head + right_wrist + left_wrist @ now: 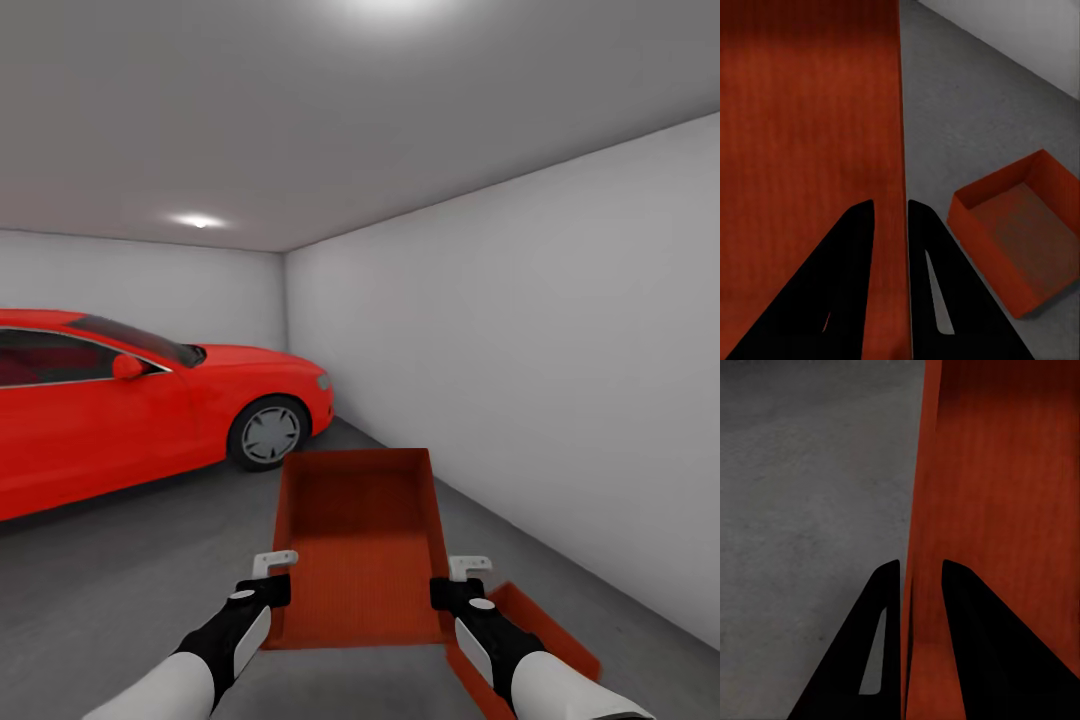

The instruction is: Move the two storage containers from the living room to the garage. In the garage, place one container on the floor and stack the other container on top of it (either order is fine).

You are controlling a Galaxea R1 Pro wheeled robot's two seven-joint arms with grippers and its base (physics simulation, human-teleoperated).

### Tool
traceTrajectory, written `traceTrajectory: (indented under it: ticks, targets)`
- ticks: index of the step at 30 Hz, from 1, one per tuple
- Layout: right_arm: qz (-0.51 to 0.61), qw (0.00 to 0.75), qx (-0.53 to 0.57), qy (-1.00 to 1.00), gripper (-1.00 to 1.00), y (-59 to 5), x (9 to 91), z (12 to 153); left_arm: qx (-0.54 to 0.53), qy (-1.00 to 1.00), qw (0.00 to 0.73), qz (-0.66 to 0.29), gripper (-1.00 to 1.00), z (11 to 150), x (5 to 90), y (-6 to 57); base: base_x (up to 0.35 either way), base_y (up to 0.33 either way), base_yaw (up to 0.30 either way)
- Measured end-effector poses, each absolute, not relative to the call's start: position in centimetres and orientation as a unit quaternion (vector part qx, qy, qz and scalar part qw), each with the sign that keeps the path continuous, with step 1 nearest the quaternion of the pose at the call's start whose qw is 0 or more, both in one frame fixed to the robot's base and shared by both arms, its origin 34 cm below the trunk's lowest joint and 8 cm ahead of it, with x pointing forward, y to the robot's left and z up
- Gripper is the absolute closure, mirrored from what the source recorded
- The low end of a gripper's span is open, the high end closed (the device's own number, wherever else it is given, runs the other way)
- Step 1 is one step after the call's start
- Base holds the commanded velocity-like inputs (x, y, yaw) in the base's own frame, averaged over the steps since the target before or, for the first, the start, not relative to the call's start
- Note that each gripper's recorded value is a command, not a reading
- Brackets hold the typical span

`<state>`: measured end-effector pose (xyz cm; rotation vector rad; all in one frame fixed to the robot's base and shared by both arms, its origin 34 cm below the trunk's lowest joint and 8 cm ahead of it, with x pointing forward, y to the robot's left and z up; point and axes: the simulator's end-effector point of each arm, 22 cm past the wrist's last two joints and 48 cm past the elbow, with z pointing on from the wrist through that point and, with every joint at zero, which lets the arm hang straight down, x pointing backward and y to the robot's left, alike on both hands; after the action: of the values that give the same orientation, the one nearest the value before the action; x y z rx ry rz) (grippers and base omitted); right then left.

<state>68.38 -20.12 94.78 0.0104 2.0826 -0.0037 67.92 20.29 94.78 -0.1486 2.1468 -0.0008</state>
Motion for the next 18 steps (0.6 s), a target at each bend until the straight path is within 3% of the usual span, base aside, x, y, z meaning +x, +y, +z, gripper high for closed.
traceTrajectory:
  ticks: [14, 18]
  targets:
    - [-0.002, 0.505, 0.004, 0.863, 1.00, -20.12, 68.37, 94.76, -0.061, 0.878, 0.475, 0.000, 1.00, 94.76, 67.92, 20.29, 0.322, 0.000, 0.000]
    - [-0.001, 0.503, 0.005, 0.864, 1.00, -20.07, 68.31, 94.67, -0.060, 0.879, 0.472, 0.000, 1.00, 94.69, 67.87, 20.33, 0.322, 0.000, -0.122]
